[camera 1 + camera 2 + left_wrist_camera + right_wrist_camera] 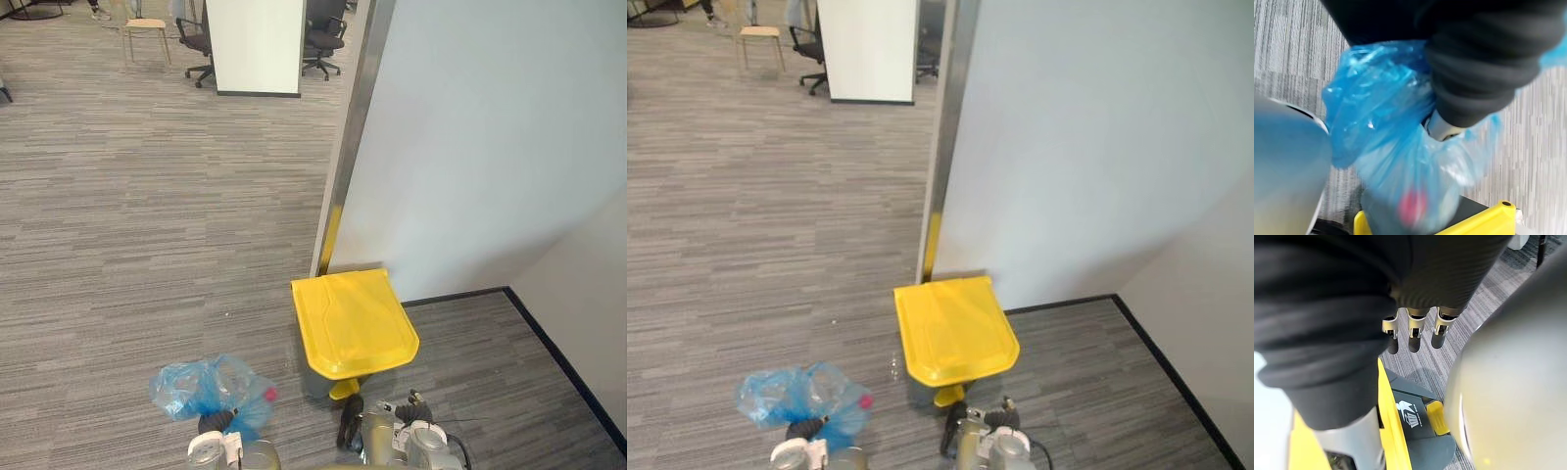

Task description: Gather rubbish on tea table into small bin, then transfer packed bag to large trash can.

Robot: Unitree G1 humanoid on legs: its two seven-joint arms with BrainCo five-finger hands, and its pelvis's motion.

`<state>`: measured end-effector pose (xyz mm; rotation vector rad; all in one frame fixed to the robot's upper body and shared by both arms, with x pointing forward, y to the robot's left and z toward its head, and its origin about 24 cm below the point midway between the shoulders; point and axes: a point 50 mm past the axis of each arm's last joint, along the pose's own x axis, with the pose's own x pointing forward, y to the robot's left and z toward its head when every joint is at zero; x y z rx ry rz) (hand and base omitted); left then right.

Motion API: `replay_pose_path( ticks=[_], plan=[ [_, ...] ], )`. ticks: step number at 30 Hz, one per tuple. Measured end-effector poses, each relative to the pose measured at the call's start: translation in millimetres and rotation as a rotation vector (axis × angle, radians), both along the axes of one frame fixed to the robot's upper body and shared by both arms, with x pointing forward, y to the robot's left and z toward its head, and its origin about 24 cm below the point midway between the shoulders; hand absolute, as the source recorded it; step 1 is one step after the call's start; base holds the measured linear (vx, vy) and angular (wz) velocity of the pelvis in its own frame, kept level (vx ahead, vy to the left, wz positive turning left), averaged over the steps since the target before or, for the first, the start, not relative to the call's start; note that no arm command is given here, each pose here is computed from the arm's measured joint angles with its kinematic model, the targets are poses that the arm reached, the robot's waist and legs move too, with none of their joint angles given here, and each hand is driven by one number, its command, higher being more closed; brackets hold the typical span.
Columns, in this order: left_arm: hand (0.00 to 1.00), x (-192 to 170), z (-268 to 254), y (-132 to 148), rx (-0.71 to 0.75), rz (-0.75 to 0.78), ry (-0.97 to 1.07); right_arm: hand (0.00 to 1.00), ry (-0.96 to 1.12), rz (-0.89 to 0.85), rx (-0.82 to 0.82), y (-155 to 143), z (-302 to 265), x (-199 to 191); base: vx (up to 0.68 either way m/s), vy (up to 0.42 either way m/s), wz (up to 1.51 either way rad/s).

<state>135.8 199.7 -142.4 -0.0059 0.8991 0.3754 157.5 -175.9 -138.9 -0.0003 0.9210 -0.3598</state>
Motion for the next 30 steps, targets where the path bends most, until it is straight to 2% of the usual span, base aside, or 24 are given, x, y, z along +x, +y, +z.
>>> replay_pose_path(
  ticks=[3, 8, 15, 21, 25, 30],
  plan=[
    [1.0, 13, 4, -9, -0.013, -0.021, -0.032, 0.0, -0.037, -0.032, -0.011, -8, 6, 10, 0.18, -0.143, 0.34],
    [1.0, 14, 5, -2, 0.004, -0.025, -0.039, 0.0, -0.036, -0.076, 0.001, -11, 5, 4, 0.21, -0.202, 0.63],
    [1.0, 43, 21, 3, 0.034, -0.052, -0.13, 0.0, -0.088, -0.116, 0.017, -11, 10, 11, 0.2, -0.179, 0.34],
    [1.0, 59, 32, 2, 0.043, -0.062, -0.192, 0.0, -0.138, -0.074, 0.05, 9, 17, 25, -0.04, -0.088, 0.18],
    [1.0, 70, 41, -1, 0.049, -0.087, -0.246, 0.0, -0.281, 0.017, 0.061, 25, 42, 58, -0.13, -0.018, 0.11],
    [1.0, 81, 55, 3, 0.078, -0.081, -0.331, 0.0, -0.604, 0.117, 0.056, 46, 112, 121, -0.11, 0.028, -0.02]
  ],
)
